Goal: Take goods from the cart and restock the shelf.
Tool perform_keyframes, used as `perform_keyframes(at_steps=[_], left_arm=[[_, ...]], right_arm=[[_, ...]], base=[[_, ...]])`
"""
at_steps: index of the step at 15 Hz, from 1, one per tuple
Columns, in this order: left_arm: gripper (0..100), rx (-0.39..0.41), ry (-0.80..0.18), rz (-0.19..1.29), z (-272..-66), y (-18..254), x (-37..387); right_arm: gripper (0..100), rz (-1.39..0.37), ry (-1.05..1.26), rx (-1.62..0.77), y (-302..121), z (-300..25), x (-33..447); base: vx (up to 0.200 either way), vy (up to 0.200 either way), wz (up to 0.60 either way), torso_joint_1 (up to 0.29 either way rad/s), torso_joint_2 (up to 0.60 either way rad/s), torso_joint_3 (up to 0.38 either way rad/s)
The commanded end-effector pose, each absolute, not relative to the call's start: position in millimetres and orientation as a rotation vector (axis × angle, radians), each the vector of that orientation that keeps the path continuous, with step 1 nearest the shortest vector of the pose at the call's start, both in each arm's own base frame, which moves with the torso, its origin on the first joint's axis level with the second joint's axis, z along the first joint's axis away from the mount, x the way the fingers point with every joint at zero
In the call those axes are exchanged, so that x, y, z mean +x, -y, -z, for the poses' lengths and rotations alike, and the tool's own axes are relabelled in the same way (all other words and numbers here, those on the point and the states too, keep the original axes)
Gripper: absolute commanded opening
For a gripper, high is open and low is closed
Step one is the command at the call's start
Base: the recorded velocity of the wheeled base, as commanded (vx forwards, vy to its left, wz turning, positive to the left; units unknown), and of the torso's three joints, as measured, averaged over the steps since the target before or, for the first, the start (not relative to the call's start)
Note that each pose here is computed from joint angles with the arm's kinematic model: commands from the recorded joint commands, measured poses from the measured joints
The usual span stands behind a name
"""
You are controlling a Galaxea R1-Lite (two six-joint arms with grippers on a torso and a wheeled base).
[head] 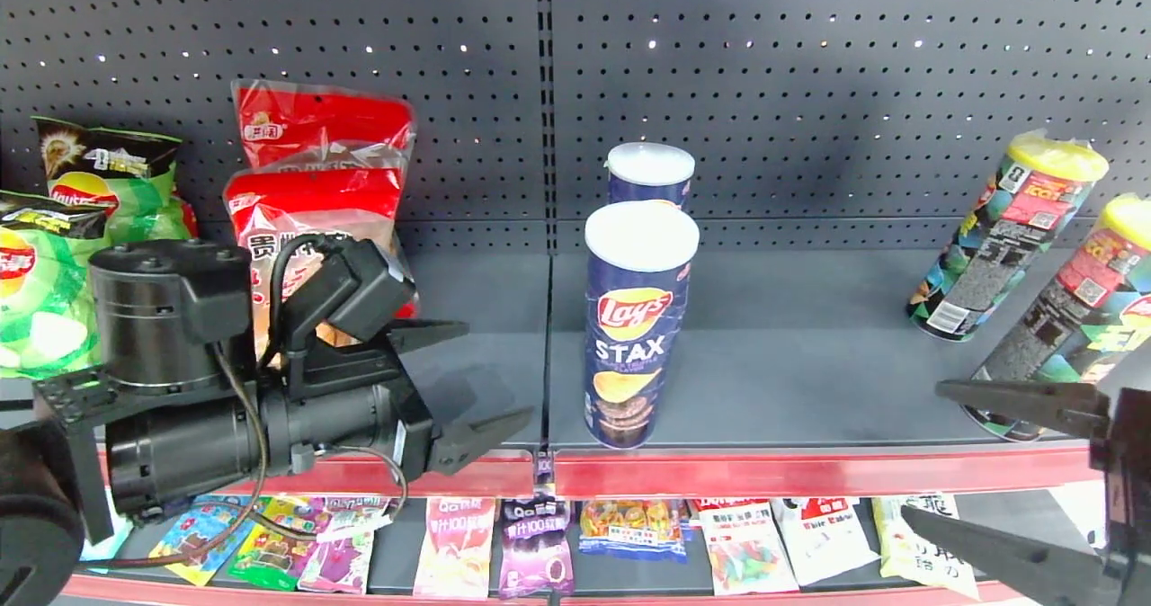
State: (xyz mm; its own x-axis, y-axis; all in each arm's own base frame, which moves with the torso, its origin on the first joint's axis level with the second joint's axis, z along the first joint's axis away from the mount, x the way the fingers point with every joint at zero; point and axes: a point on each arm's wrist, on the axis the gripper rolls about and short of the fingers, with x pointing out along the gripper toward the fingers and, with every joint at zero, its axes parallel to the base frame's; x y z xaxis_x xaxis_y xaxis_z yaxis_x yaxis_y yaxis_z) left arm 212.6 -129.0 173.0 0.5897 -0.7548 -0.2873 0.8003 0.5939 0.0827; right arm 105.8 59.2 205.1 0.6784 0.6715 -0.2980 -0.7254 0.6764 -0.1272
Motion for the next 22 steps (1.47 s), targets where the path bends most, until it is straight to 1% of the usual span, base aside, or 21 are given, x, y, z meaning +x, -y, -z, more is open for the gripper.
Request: perform_keyframes(at_steps=[1, 3, 6, 9, 14, 22], left_arm=[[100, 0.224, -0.294, 0.911, -157, 139, 221], [100, 0.235, -0.310, 0.905, -153, 148, 227], [100, 0.256, -0.332, 0.895, -145, 152, 233], [100, 0.263, -0.343, 0.888, -141, 158, 238], [100, 0.268, -0.337, 0.887, -140, 168, 249], [100, 0.269, -0.334, 0.892, -139, 174, 255]], right_arm=[[100, -0.713, -0.134, -0.242, -44, -211, 80], [100, -0.706, -0.123, -0.242, -40, -206, 73], [100, -0.687, -0.107, -0.224, -37, -210, 70], [100, -0.685, -0.107, -0.215, -37, -210, 70], [100, -0.686, -0.113, -0.202, -37, -209, 70], [100, -0.683, -0.109, -0.197, -37, -211, 70]], base=[[0.000, 0.000, 0.00, 0.000, 0.00, 0.000], [0.000, 0.000, 0.00, 0.000, 0.00, 0.000], [0.000, 0.000, 0.00, 0.000, 0.00, 0.000], [0.000, 0.000, 0.00, 0.000, 0.00, 0.000], [0.000, 0.000, 0.00, 0.000, 0.00, 0.000], [0.000, 0.000, 0.00, 0.000, 0.00, 0.000]])
